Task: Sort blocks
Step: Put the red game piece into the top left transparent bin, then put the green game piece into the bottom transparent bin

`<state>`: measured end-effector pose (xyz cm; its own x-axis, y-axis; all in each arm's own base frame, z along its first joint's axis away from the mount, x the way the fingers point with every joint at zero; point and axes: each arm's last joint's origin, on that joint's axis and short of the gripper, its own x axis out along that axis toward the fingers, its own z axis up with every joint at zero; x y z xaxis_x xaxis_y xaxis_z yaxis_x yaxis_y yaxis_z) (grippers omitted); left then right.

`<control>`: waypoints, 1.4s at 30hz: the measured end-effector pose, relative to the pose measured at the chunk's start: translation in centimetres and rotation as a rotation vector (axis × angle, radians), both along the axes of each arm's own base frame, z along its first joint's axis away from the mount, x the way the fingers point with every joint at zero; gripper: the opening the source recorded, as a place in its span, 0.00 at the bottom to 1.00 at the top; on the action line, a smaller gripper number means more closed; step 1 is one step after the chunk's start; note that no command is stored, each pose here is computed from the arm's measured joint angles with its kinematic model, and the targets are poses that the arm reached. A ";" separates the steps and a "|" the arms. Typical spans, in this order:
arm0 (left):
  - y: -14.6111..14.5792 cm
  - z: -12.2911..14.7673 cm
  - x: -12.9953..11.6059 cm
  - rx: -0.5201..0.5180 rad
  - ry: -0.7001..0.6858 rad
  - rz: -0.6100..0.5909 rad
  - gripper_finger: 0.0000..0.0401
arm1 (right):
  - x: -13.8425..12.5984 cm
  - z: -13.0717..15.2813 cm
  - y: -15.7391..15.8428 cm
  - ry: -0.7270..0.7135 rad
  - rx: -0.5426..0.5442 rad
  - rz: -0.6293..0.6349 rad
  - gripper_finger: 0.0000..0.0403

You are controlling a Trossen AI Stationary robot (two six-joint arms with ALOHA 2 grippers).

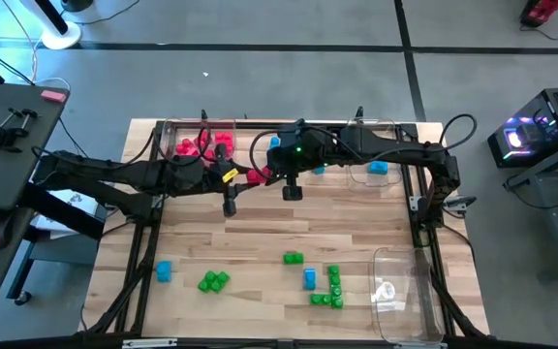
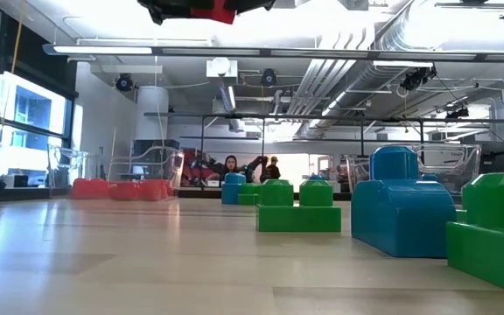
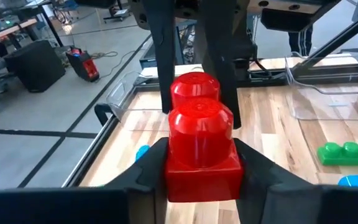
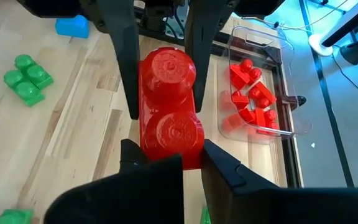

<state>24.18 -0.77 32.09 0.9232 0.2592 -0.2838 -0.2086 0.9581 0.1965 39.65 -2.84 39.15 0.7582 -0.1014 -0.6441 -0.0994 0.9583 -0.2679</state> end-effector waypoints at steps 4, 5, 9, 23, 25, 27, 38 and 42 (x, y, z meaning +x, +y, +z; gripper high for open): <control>0.1 0.0 0.0 0.007 0.000 0.022 0.26 | 0.1 0.2 0.0 -0.024 -0.007 -0.069 0.05; 0.1 0.0 -0.1 0.014 0.003 0.041 0.26 | 0.1 0.4 0.0 -0.037 -0.017 -0.097 0.08; 0.7 -0.5 -0.9 0.059 0.086 0.149 0.26 | -0.4 2.2 -0.5 -0.101 -0.071 -0.225 0.21; 12.8 -6.5 -5.8 -0.259 0.436 0.824 0.26 | -4.1 6.3 -1.4 -0.053 -0.012 -0.392 0.41; 14.7 -7.3 -6.4 -0.319 0.446 0.894 0.28 | -4.2 6.1 -1.3 -0.036 0.025 -0.391 0.41; 16.0 -7.7 -7.0 -0.378 0.444 0.933 0.37 | -4.4 6.0 -0.9 -0.016 0.059 -0.386 0.41; 16.9 -7.9 -7.6 -0.771 0.317 0.763 0.75 | -5.4 4.9 1.6 0.143 0.089 -0.361 0.41; 14.3 -6.4 -6.4 -0.817 0.255 0.576 0.76 | -5.7 4.6 2.5 0.185 0.090 -0.333 0.41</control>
<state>17.80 13.48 25.68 0.6077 0.2831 -0.7420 -0.7215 0.5872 -0.3669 33.99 -0.35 43.78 0.5633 -0.2592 -0.7846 0.1819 0.9651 -0.1882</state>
